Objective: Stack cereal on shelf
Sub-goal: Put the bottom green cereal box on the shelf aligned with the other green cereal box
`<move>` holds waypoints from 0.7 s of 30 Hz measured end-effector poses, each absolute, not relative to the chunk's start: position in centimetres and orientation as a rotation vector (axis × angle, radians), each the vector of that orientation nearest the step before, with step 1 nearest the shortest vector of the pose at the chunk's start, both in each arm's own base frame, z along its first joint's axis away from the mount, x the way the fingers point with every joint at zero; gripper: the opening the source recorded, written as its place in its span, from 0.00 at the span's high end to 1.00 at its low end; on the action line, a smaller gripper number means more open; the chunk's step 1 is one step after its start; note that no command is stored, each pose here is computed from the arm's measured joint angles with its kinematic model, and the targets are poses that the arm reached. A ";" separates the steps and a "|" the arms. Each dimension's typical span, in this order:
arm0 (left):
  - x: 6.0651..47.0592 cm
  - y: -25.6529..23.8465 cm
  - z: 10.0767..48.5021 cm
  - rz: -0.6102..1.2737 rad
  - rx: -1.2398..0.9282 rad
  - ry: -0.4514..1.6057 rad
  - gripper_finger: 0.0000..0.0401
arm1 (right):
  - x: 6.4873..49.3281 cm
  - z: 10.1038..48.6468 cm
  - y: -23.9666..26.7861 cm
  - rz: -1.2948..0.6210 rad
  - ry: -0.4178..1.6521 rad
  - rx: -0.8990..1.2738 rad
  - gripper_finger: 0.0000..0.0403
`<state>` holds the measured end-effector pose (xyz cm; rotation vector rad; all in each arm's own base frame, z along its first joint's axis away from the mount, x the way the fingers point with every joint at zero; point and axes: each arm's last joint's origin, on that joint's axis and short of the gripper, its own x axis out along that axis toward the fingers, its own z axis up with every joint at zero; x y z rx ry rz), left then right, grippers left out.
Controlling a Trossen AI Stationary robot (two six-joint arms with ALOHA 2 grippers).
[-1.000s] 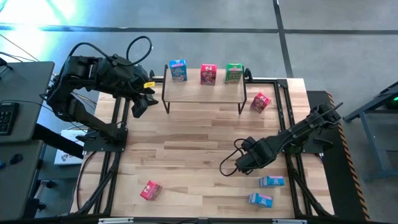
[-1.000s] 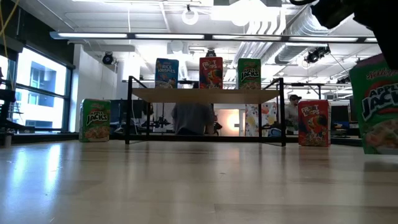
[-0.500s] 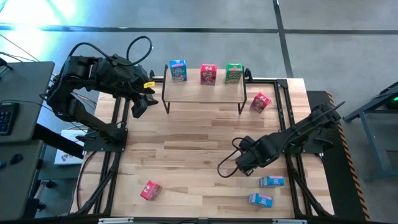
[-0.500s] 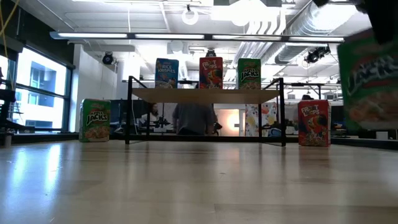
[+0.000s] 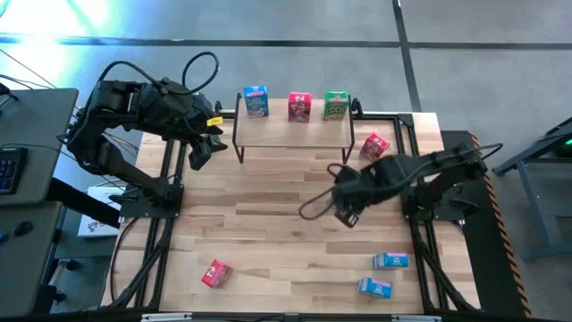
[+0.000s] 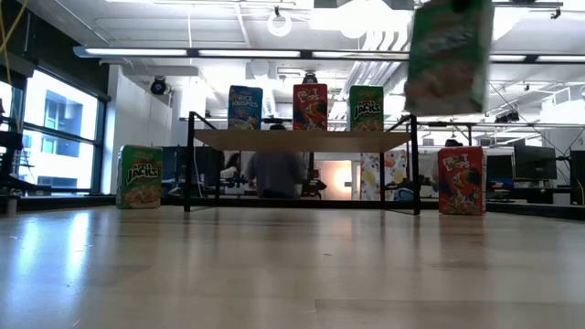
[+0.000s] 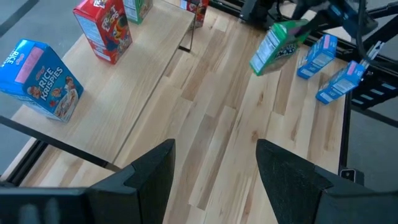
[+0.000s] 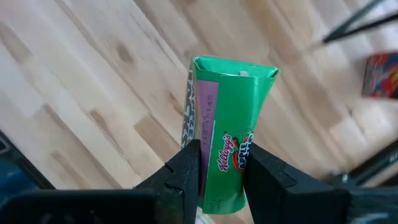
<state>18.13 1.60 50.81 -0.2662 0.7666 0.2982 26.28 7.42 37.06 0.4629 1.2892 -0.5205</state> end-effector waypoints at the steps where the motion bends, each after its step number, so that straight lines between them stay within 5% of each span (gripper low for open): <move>1: 18.1 1.6 50.8 0.298 -0.267 0.765 0.46 | 26.4 37.5 6.9 -0.510 1.275 0.462 0.76; 21: 18.6 1.6 51.3 0.290 -0.270 0.701 0.46 | 26.5 42.5 -2.6 -0.410 1.143 0.274 0.76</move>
